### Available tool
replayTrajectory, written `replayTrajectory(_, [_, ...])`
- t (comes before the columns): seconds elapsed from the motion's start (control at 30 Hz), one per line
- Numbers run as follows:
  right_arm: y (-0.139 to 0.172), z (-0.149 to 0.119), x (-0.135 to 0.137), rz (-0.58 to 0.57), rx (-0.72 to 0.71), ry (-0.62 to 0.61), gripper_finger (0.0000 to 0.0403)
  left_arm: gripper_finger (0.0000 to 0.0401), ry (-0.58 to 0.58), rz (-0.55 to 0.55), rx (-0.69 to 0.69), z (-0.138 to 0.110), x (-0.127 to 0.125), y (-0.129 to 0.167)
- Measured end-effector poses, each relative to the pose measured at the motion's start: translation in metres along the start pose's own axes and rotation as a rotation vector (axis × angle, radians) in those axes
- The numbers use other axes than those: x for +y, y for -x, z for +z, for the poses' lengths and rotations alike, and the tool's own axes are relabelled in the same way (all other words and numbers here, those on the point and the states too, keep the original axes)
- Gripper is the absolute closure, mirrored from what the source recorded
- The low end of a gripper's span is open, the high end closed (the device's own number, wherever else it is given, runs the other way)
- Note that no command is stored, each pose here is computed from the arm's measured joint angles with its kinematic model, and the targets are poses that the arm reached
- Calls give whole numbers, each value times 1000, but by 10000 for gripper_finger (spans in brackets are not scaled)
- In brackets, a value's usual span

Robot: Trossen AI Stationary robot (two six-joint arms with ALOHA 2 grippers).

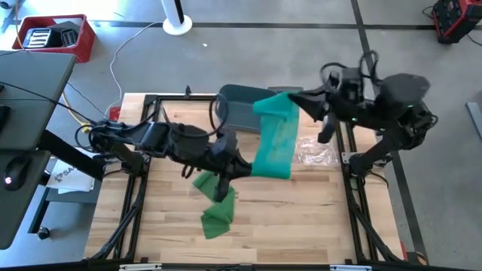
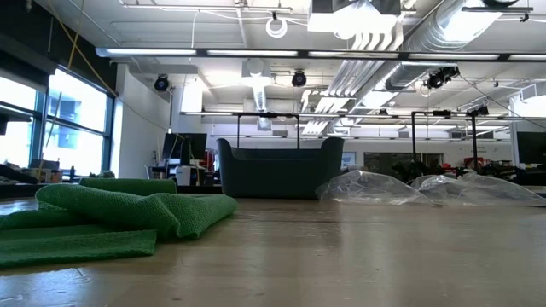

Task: Roll bandage
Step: Roll the blue bandage

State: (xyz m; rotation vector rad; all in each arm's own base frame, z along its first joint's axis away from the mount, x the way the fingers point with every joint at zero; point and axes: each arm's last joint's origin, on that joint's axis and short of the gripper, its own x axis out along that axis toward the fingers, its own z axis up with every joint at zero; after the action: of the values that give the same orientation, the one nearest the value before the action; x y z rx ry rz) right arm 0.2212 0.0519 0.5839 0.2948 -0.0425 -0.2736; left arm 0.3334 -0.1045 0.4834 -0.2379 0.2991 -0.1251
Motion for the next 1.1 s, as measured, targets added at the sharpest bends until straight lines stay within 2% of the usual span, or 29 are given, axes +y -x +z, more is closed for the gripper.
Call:
replayTrajectory(0.23, [-2, -38, -11, -121, 328, -50, 403, 401, 47, -40, 8, -4, -13, 3])
replayTrajectory(0.37, [0, -49, -14, -184, 421, -93, 399, 401, 49, -56, -10, -1, -16, 9])
replayTrajectory(0.47, [-4, -55, -17, -200, 483, -123, 372, 401, 51, -60, -9, -1, -16, 9])
replayTrajectory(0.6, [-2, -53, -22, -155, 534, -170, 298, 401, 52, -69, -15, 0, -16, 8])
replayTrajectory(0.77, [15, -40, -29, -120, 491, -166, 212, 401, 59, -85, -54, 4, -17, 9])
replayTrajectory(0.93, [33, -26, -37, -121, 417, -205, 195, 401, 67, -104, -107, 9, -19, 9])
replayTrajectory(1.03, [38, -24, -31, -2, 430, -107, 194, 401, 83, -107, -129, 12, -18, 9])
replayTrajectory(1.1, [40, -26, -23, 106, 462, -26, 194, 401, 136, -88, -138, 14, -14, 10])
